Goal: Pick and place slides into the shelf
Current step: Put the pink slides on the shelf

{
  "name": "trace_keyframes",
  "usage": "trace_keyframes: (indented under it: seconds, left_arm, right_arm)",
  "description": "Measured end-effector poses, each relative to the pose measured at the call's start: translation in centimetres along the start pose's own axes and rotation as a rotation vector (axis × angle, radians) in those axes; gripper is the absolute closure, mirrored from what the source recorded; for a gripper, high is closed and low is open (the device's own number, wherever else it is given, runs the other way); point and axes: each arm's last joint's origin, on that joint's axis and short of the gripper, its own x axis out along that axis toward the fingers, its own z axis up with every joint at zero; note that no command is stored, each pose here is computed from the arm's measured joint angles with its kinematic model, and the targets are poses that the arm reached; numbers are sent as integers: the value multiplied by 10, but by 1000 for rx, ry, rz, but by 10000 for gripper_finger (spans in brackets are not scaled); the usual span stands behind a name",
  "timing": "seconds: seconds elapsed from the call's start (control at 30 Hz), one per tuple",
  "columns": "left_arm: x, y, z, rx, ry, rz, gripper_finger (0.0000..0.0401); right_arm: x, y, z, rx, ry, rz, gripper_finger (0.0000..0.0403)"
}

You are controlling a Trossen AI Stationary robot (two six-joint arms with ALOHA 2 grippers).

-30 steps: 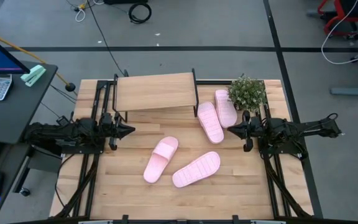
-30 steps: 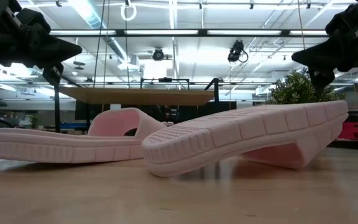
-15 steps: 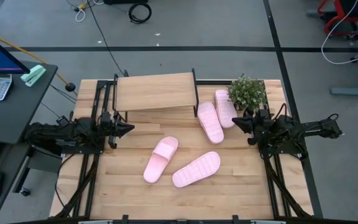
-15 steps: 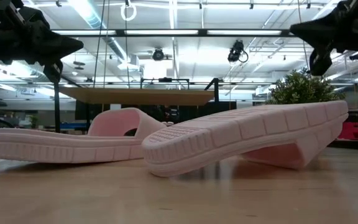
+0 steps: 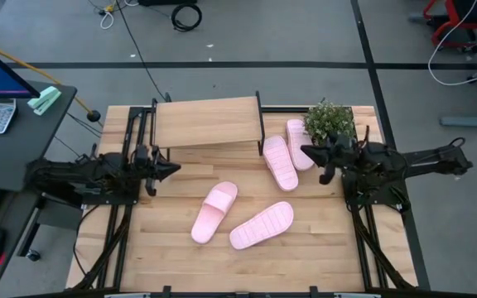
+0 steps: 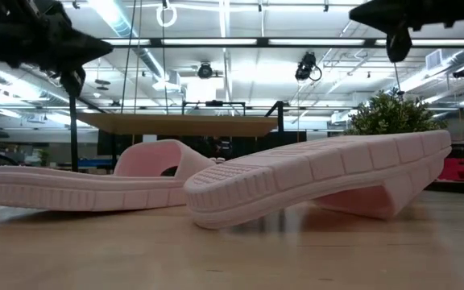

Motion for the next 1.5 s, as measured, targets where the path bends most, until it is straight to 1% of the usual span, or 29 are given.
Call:
trace_keyframes:
  seconds: [0.1,0.23,0.37,0.43,0.53,0.67,0.77,0.83,1.0,1.07,1.13,1.3,1.4,1.5]
  left_arm:
    - [8,-6,12,5,24,15,388]
    - [20,-16,32,8,36,26,391]
    - [33,-24,54,16,29,48,386]
    - [39,-26,64,18,19,63,381]
    - [47,-29,77,22,17,60,371]
    - [56,-30,89,43,78,1,360]
    - [62,-30,96,36,138,-29,354]
    - [66,-29,99,32,165,-36,353]
    - [71,-28,100,80,171,-28,359]
    - [71,-28,100,76,175,-26,363]
    - [71,-28,100,43,169,-27,366]
    - [70,-28,101,-92,168,-18,373]
    - [70,-28,101,-125,171,-13,376]
    - [70,-28,101,-127,171,-13,378]
  right_arm:
    - [9,9,18,62,33,-69,380]
    - [16,18,38,101,102,-130,380]
    - [22,21,57,225,129,-187,380]
    - [24,23,65,258,152,-183,380]
    - [27,25,73,267,197,-143,380]
    - [34,28,81,281,232,-86,380]
    - [38,28,81,302,260,-64,377]
    - [41,27,78,314,280,-69,371]
    - [50,27,71,301,305,-96,355]
    - [52,27,70,295,312,-100,351]
    - [52,27,69,288,312,-99,349]
    - [53,28,70,289,311,-85,350]
    - [57,29,66,318,351,-57,352]
    - [70,32,56,333,422,-21,351]
